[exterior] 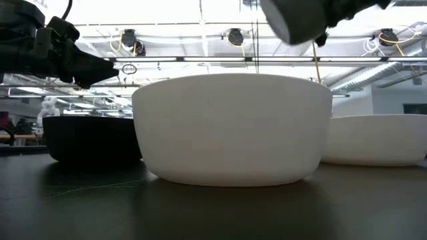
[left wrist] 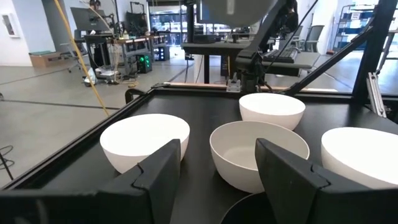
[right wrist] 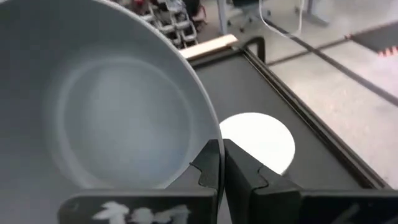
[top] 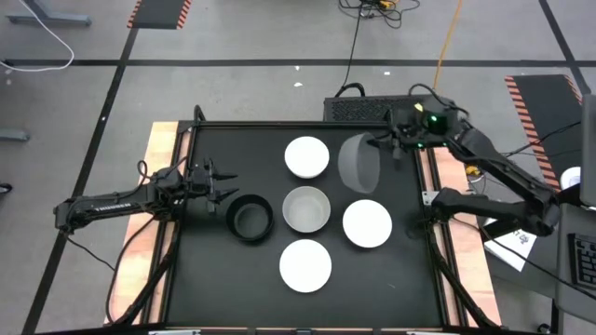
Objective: Nest bowls inside each other
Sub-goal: Stack the gray bowl on top of the light gray bowl
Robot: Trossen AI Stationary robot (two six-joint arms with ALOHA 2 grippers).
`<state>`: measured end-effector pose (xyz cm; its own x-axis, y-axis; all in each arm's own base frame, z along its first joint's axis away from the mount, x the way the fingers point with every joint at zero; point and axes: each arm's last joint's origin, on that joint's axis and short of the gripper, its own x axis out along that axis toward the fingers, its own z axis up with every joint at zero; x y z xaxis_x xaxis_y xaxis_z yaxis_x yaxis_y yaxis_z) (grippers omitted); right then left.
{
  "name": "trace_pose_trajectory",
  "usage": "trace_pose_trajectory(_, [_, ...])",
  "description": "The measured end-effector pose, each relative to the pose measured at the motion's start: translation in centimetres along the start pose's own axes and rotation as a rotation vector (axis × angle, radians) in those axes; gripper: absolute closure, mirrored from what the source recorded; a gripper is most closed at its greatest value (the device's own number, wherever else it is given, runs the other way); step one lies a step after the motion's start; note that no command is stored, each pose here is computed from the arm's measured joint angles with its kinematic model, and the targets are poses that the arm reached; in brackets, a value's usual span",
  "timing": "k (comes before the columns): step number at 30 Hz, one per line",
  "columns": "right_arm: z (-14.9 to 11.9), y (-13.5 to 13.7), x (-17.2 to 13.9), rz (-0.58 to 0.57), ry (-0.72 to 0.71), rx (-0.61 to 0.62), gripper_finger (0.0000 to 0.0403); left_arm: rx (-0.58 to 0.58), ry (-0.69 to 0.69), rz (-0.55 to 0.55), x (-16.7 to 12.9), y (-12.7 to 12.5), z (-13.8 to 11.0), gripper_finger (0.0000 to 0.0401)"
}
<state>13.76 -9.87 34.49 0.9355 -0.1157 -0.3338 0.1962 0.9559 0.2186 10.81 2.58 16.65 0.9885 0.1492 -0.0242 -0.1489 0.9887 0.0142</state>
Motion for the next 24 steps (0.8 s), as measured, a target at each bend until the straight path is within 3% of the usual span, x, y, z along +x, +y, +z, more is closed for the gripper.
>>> trace_pose_trajectory(8, [-1.9, 2.2, -1.4, -0.016, -0.069, -0.039, 0.0403, -0.02, 0.0, 0.0, 0.0, 0.0, 0.0, 0.019])
trace_pose_trajectory(14, [-5.8, 1.6, -0.2, -0.043, -0.045, 0.004, 0.0403, -0.021, 0.0, 0.0, 0.0, 0.0, 0.0, 0.019])
trace_pose_trajectory(24, [-9.7, 0.3, 2.7, -0.027, -0.18, 0.017, 0.0403, -0.027, 0.0, 0.0, 0.0, 0.0, 0.0, 0.019])
